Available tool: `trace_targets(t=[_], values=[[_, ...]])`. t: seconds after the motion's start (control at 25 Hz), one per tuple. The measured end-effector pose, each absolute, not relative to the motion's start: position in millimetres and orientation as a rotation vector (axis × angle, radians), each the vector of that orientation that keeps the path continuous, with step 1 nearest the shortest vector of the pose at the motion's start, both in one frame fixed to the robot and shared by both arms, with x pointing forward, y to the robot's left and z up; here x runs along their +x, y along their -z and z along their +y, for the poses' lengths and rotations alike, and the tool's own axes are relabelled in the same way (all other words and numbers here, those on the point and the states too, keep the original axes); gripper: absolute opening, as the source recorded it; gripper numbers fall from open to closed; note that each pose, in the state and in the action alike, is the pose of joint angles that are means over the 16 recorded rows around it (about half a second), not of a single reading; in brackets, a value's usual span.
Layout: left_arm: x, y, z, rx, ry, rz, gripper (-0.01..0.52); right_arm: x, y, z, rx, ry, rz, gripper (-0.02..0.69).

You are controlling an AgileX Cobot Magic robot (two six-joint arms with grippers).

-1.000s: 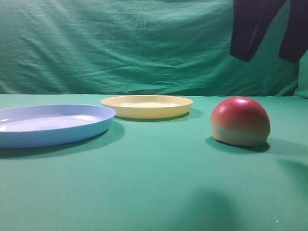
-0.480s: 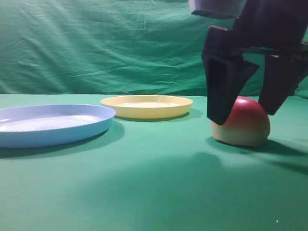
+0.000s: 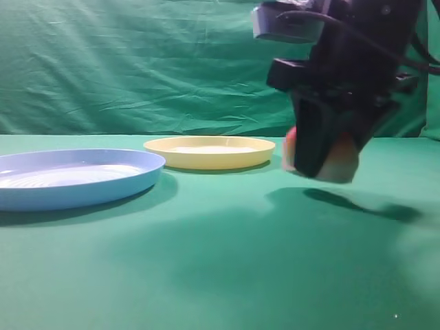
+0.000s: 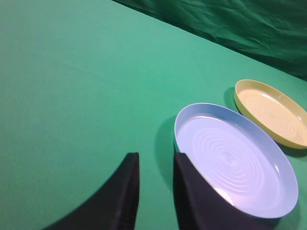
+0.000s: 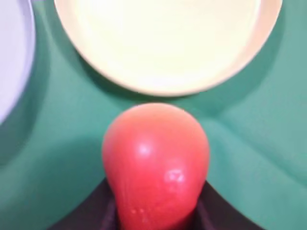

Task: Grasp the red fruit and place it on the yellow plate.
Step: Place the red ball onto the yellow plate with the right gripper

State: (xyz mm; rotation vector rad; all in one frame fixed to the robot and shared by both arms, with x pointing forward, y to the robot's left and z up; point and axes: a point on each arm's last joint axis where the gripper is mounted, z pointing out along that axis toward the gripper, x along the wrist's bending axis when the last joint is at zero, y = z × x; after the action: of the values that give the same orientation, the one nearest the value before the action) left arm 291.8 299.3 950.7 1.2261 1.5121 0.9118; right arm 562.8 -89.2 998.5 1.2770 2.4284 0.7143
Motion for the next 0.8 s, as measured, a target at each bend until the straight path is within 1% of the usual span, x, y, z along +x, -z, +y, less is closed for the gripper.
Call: trace_targets(t=[0.16,0.24,0.32,0.4,0.6,0.72,0.8], values=[[291.8,-950.7,299.3,1.226,-0.912,1.512,0.157,585.7,-1006.8,-73.9,1.218,-0.816,2.369,0.197],[291.8,-950.7,299.3,1.226,-0.912,1.512,0.157,595.8,-1004.9,-67.2,1.193,-0.848,2.350,0.209],[291.8,-950.7,299.3,1.226,-0.912,1.512,0.157,604.5,-999.8,-61.4,1.173,-0.866,2.340,0.236],[291.8,-950.7,299.3,1.226,-0.912,1.512,0.157,611.5,-992.5,-56.8,1.158,-0.872,2.338,0.280],[291.8,-950.7,299.3,1.226,-0.912,1.512,0.157,621.1,-975.1,-50.4,1.152,-0.850,2.356,0.420],[291.8,-950.7,299.3,1.226,-0.912,1.512,0.157,622.9,-973.0,-49.5,1.156,-0.826,2.371,0.500],[291.8,-950.7,299.3,1.226,-0.912,1.512,0.157,623.2,-977.4,-49.6,1.157,-0.812,2.379,0.545]])
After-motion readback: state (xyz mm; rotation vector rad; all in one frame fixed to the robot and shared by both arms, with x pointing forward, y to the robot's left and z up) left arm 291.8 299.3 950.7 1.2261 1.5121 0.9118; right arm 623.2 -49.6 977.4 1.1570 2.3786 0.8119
